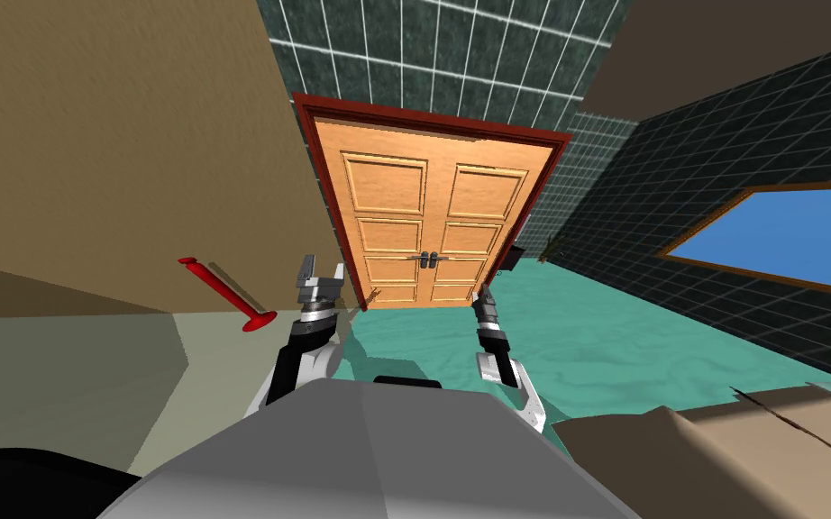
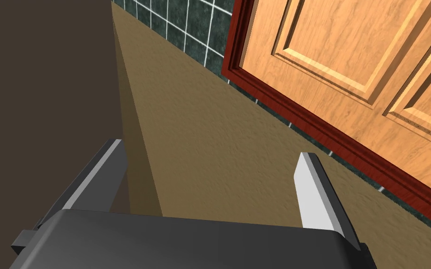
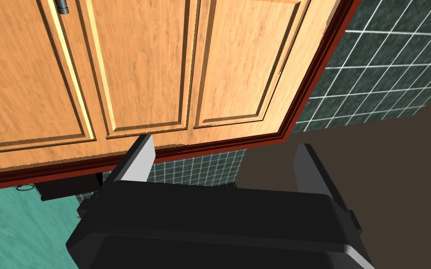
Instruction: Pull the door open
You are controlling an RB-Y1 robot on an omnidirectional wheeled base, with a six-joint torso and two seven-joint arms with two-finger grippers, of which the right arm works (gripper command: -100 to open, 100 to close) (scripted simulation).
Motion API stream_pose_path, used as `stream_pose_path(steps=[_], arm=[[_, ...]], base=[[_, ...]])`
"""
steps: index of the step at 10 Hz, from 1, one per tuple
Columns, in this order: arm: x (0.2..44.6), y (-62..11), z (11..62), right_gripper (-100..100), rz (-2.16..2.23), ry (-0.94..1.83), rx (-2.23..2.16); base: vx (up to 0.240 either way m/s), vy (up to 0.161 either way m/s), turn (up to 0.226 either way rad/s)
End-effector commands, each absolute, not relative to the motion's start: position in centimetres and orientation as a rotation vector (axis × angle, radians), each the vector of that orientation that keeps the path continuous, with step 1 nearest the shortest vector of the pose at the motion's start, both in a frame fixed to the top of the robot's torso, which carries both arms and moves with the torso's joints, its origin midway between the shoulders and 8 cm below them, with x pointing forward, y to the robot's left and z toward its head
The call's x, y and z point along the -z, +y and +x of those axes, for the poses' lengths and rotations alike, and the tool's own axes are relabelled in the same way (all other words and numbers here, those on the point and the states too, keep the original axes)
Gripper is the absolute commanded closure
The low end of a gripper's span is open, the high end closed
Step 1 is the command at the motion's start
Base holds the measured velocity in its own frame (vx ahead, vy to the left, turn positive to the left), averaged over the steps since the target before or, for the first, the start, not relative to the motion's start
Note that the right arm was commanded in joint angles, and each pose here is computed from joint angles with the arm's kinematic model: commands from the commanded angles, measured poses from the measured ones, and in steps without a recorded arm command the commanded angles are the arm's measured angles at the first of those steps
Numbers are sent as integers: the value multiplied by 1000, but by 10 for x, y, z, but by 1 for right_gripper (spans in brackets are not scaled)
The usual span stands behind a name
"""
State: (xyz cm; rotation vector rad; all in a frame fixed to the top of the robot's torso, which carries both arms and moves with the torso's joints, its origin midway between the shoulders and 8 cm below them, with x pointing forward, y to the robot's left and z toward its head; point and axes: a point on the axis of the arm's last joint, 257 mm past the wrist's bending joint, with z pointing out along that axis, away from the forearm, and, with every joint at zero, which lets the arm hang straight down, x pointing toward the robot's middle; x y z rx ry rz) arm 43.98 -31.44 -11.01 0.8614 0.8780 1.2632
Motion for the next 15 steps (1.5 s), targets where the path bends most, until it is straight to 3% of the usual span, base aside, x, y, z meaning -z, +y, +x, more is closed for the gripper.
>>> stream_pose_path(steps=[1,15], arm=[[121,-318,446,-100,880,893,-1255],[219,-358,494,-100,1092,1022,-1157]], base=[[83,-16,77],[125,-33,110]])
